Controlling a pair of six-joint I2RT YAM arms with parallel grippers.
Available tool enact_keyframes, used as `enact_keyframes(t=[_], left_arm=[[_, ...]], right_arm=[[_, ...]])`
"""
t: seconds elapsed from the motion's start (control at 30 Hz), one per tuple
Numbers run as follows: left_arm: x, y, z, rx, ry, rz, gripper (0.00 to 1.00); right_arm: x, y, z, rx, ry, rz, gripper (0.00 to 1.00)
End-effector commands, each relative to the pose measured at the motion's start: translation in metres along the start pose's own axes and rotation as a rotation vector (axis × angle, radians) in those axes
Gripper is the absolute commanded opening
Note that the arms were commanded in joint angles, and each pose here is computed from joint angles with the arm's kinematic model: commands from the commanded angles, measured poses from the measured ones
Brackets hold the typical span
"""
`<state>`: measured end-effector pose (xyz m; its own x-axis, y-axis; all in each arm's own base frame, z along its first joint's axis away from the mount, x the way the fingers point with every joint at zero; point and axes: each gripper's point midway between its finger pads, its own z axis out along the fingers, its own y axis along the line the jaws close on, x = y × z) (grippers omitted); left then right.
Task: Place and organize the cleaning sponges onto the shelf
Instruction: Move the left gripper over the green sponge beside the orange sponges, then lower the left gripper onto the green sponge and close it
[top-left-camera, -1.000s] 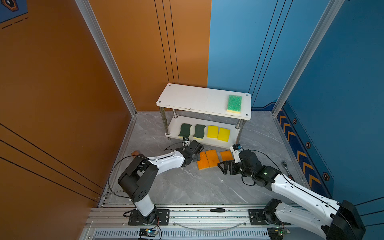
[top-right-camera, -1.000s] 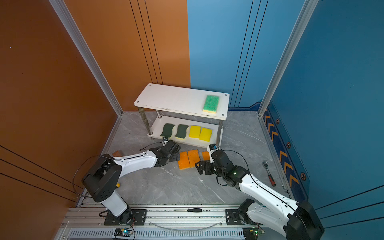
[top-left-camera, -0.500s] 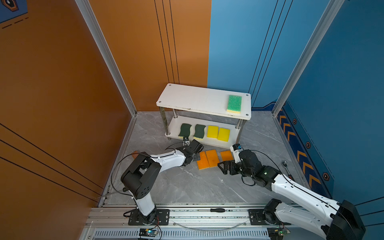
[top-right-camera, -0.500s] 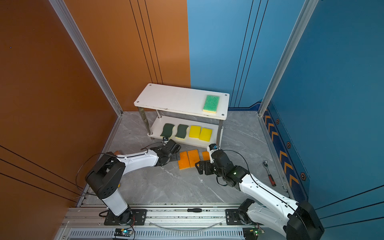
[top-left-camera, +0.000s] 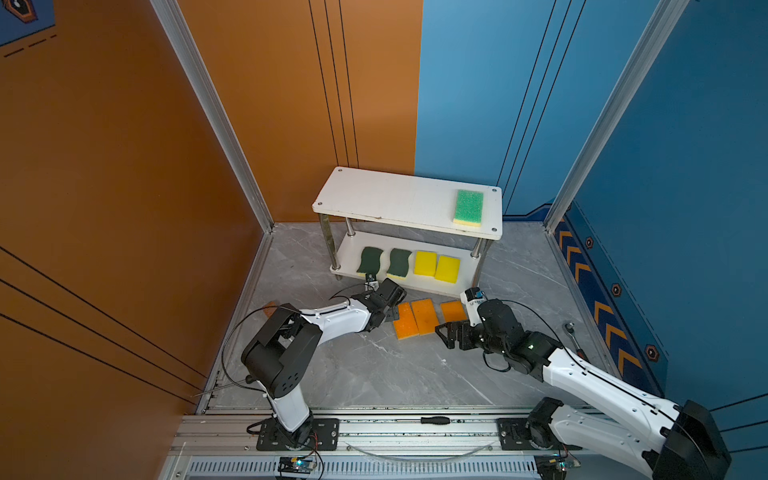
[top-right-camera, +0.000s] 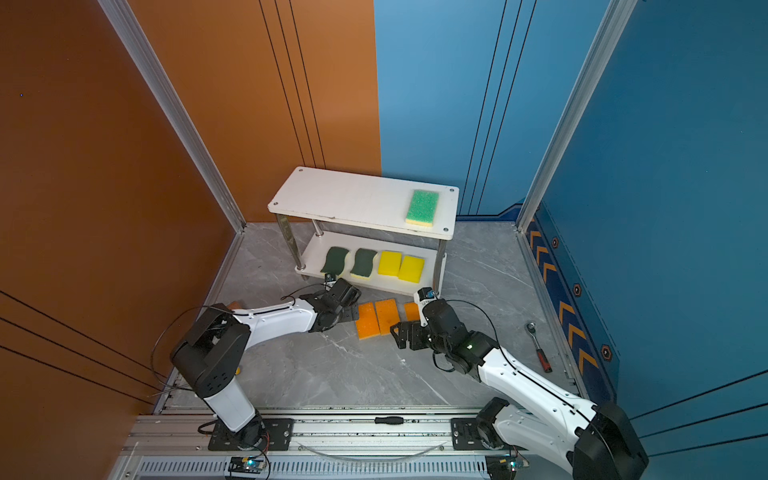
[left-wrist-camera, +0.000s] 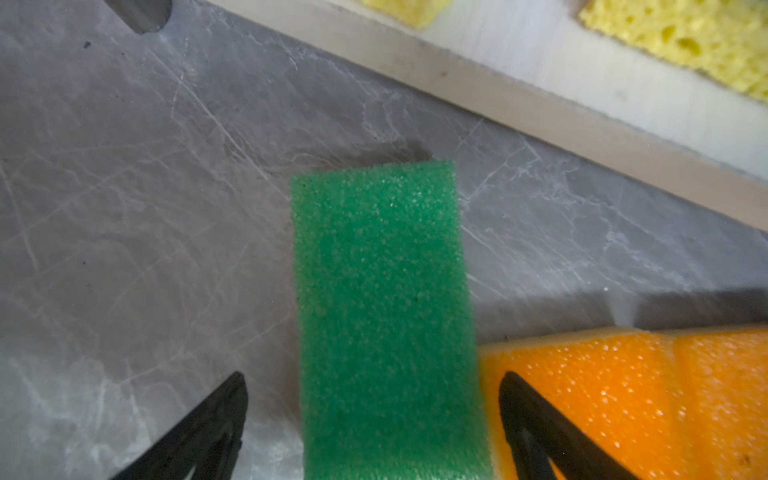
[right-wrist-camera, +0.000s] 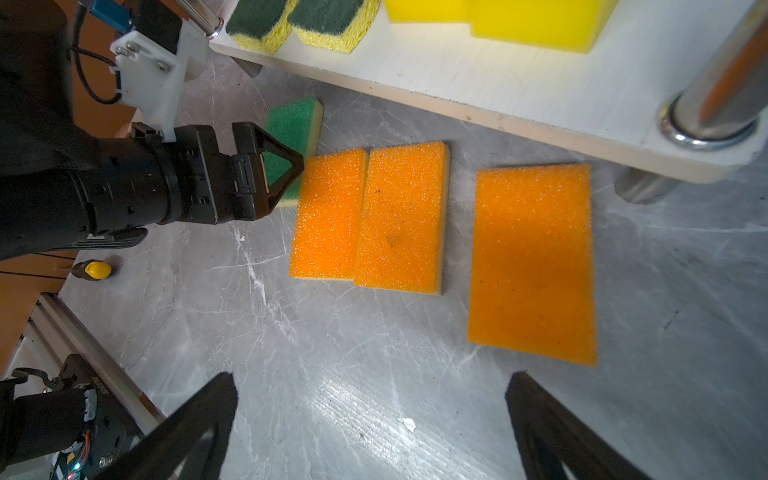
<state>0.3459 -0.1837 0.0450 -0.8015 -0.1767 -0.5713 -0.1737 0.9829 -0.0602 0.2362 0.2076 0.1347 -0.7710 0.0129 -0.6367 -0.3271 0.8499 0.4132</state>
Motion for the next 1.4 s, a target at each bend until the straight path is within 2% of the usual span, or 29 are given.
enact_keyframes(t=[0.0, 0.33, 0.73, 1.07, 1.37], left_arm=[[0.000, 0.001, 0.002, 0.000, 0.017, 0.006, 0.95], [-0.008, -0.002, -0.005, 0.036, -0.005, -0.017, 0.96], [-0.011, 0.005, 0.001, 0.021, -0.001, -0.065, 0.99], [-0.006, 0.007, 0.009, 0.004, 0.024, -0.058, 0.98], [-0.001, 0.017, 0.011, -0.062, 0.033, -0.023, 0.94]], right_arm=[[-0.008, 0.003, -0.004, 0.004, -0.027, -0.014, 1.00], [-0.008, 0.003, -0.003, 0.006, -0.025, -0.011, 1.00], [-0.008, 0.003, -0.004, 0.004, -0.025, -0.011, 1.00], [-0.008, 0.003, -0.004, 0.005, -0.025, -0.011, 1.00], [-0.008, 0.004, -0.002, 0.002, -0.023, -0.010, 1.00]])
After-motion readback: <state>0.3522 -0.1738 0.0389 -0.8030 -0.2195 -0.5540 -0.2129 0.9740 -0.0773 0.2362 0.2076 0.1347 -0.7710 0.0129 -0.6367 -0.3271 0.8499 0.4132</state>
